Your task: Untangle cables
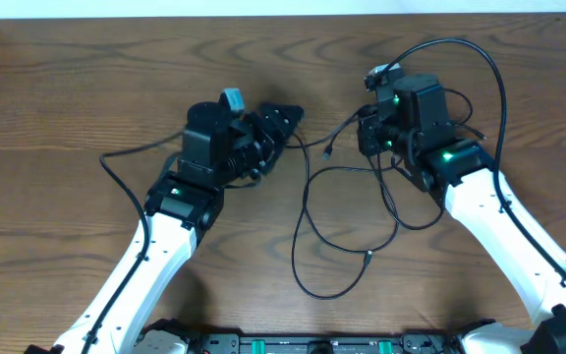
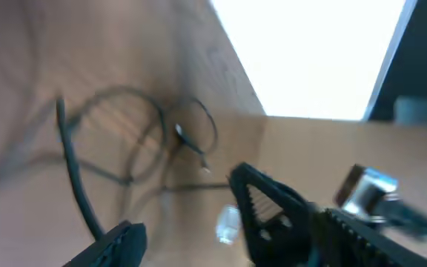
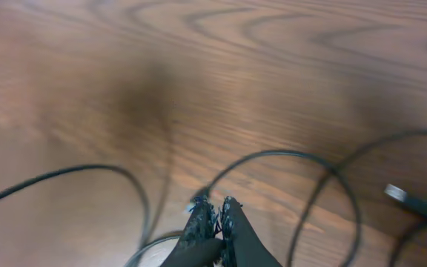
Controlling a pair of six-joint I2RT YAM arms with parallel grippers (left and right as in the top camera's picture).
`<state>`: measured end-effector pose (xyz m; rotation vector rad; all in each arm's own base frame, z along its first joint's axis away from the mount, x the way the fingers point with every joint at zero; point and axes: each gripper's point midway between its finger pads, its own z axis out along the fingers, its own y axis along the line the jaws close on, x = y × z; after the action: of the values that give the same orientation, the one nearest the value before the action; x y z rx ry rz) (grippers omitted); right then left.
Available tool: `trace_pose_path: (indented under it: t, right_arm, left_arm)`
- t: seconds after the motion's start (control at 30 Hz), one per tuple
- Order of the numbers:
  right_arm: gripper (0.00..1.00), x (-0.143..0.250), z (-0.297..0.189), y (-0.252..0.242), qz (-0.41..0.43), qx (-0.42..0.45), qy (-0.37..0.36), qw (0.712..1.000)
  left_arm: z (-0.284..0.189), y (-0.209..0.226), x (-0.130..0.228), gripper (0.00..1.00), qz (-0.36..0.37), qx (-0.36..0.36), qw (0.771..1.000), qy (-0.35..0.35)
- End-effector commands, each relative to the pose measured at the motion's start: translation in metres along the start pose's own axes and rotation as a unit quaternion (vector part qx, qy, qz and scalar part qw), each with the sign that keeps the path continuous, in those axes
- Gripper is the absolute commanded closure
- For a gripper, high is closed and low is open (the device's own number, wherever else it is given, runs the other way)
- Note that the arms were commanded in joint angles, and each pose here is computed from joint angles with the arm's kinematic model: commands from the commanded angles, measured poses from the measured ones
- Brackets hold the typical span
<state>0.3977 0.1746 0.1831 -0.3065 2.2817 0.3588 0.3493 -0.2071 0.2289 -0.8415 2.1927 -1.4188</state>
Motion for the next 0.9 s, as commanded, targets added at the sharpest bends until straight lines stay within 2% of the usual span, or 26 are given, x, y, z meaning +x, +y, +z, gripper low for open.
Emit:
trace_pose_path:
  t: [0.0, 0.17, 0.33, 0.4, 0.47, 0.5, 0.57, 0.6, 0.7, 0.8, 0.87]
  right_arm:
    - [0.99, 0.001, 0.005, -0.017, 0.021, 0.055, -0.003, 0.998]
    - [0.99, -0.007, 0.003, -0.022, 0.013, 0.094, -0.024, 0.995]
    - [0.99, -0.012, -0.003, -0.037, 0.031, 0.156, -0.044, 0.986]
    - [0.99, -0.014, -0.007, -0.048, 0.036, 0.187, -0.052, 0.98]
    - [0.99, -0.015, -0.005, -0.047, 0.043, 0.175, -0.053, 0.982]
    - [0.99, -0.015, -0.002, -0.038, 0.044, 0.143, -0.048, 0.988]
    - [0.99, -0.016, 0.005, 0.004, 0.021, 0.019, -0.038, 0.999]
    - [0.99, -0.019, 0.003, 0.038, -0.023, -0.076, -0.041, 0.996]
    - [0.99, -0.041, -0.028, 0.107, -0.115, -0.272, -0.103, 0.95]
    - [0.99, -0.08, -0.062, 0.133, -0.156, -0.337, -0.192, 0.908]
    - [0.99, -0.108, -0.076, 0.135, -0.162, -0.326, -0.239, 0.9]
  left_arm:
    - [-0.001, -0.012, 0.02, 0.25, -0.169, 0.008, 0.985, 0.045]
    - [0.003, -0.01, 0.039, 0.25, -0.218, -0.008, 0.974, 0.063]
    - [0.004, -0.004, 0.043, 0.25, -0.235, -0.022, 0.97, 0.061]
    - [0.003, 0.005, 0.029, 0.25, -0.231, -0.033, 0.972, 0.03]
    - [-0.001, 0.021, 0.002, 0.25, -0.21, -0.051, 0.976, -0.03]
    - [-0.005, 0.03, -0.011, 0.25, -0.202, -0.064, 0.976, -0.057]
    - [-0.013, 0.044, -0.027, 0.25, -0.208, -0.083, 0.971, -0.083]
    - [-0.017, 0.049, -0.035, 0.25, -0.21, -0.088, 0.97, -0.091]
    - [-0.027, 0.053, -0.056, 0.25, -0.171, -0.09, 0.975, -0.106]
    - [-0.033, 0.052, -0.061, 0.25, -0.134, -0.081, 0.985, -0.078]
    - [-0.035, 0.048, -0.056, 0.25, -0.104, -0.069, 0.991, -0.042]
